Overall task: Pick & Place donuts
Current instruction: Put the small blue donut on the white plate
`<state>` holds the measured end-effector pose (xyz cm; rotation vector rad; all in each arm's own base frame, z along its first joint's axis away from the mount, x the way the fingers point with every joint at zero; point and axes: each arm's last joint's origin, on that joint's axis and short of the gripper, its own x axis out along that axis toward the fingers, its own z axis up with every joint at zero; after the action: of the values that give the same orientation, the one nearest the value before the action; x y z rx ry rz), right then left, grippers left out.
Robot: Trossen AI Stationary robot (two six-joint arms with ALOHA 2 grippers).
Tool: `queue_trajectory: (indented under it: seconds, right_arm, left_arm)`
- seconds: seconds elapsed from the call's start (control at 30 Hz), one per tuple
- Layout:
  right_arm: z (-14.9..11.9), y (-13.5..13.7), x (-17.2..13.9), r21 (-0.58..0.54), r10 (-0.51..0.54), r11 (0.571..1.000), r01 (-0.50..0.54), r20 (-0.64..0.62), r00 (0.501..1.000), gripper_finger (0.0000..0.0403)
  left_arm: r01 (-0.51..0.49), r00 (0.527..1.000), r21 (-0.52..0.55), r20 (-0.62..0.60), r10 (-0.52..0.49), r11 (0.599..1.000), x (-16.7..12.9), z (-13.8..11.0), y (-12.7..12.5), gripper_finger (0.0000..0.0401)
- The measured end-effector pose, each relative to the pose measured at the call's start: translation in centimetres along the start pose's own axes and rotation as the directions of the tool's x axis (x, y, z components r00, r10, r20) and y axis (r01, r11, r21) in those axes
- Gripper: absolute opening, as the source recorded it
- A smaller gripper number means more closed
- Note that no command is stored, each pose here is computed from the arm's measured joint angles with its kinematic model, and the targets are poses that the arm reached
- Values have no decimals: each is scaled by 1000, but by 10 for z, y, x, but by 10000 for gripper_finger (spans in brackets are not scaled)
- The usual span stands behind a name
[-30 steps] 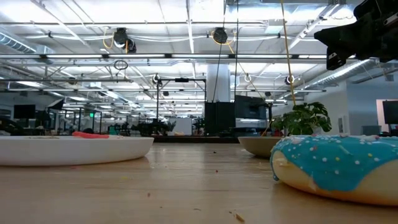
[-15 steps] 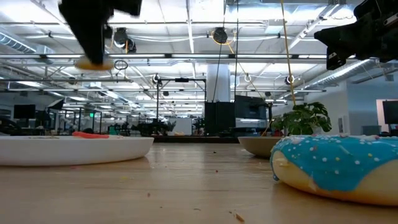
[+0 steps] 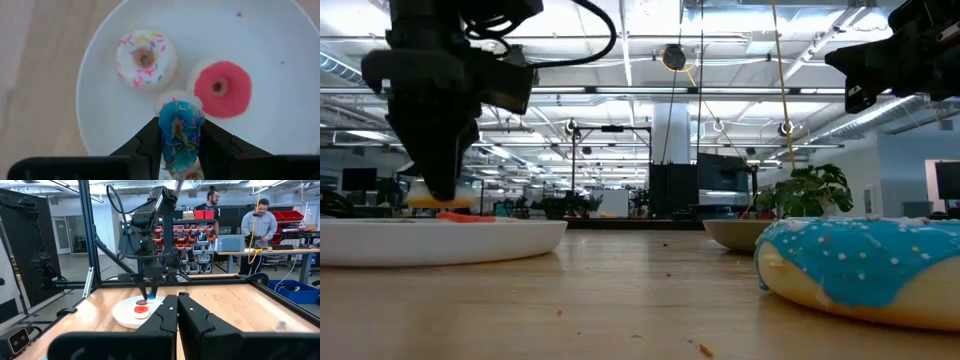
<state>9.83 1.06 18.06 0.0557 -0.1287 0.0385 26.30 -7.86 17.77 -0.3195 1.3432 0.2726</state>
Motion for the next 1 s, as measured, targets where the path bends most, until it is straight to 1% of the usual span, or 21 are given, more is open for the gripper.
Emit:
queue_trajectory:
  seconds: [0.07, 0.3, 0.47, 0.6, 0.7, 0.87, 1.0]
  right_arm:
    - [0, 0, 0, 0, 0, 1000, 0, -2, 1000, 0]
    - [0, 0, 0, -1, -1, 1000, 1, -1, 1000, 0]
    - [0, 0, 0, -2, -1, 1000, 1, 0, 1000, 0]
    - [0, 0, 0, 0, -1, 1000, 1, 0, 1000, 0]
    - [0, 0, 0, 0, -2, 1000, 2, 0, 1000, 0]
    - [0, 0, 0, 0, -1, 1000, 1, 0, 1000, 0]
    - [0, 0, 0, -2, -1, 1000, 1, 0, 1000, 0]
  left_arm:
    - [-3, 1000, -2, 24, 3, 1000, 6, -2, 2, 108]
    - [-25, 1000, -37, 7, 26, 999, 17, -10, 9, 108]
    - [-48, 999, -41, -2, 48, 998, 21, -13, 11, 108]
    - [-18, 1000, -27, 4, 19, 999, 21, -12, 9, 116]
    - [-2, 1000, -22, 8, 3, 1000, 21, -11, 8, 145]
    - [12, 1000, -2, -8, -12, 1000, 21, -12, 7, 220]
    - [14, 1000, 6, -10, -14, 1000, 20, -11, 7, 271]
